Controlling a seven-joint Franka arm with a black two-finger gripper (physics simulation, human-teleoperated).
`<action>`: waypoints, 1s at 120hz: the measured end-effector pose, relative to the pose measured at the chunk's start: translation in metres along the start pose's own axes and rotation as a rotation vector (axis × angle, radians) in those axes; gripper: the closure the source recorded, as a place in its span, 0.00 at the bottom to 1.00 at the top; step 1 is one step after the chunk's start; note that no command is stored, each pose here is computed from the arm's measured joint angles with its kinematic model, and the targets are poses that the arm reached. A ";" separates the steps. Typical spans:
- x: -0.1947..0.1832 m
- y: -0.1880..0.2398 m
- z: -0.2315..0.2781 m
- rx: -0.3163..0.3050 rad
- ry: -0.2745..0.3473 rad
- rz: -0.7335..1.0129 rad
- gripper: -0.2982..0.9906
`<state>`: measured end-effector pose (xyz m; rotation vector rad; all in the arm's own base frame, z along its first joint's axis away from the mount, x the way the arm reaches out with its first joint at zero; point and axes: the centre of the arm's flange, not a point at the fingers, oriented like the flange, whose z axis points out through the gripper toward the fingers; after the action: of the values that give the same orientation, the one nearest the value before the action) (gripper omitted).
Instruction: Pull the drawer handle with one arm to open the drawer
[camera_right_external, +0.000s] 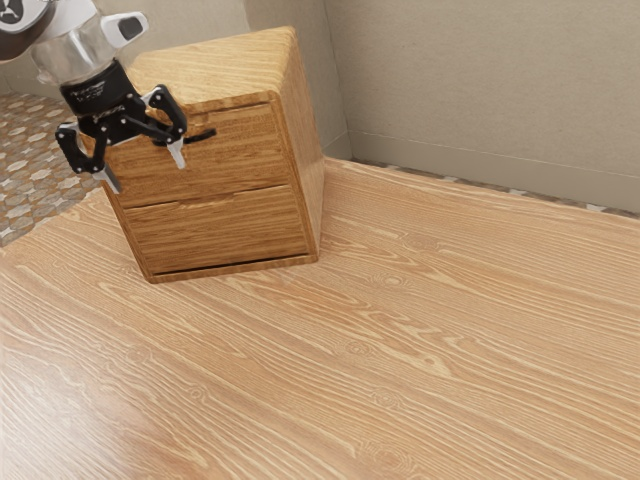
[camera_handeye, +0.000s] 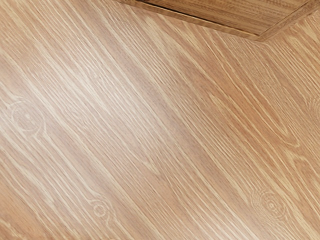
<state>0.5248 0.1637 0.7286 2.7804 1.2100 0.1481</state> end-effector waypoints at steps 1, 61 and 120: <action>0.002 -0.004 0.000 0.001 -0.001 -0.021 0.24; -0.045 0.056 -0.082 -0.202 0.169 -0.577 0.26; 0.050 -0.414 -0.120 -0.204 0.381 -1.987 0.26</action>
<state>0.2436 0.4882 0.7932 0.4130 2.9074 0.4824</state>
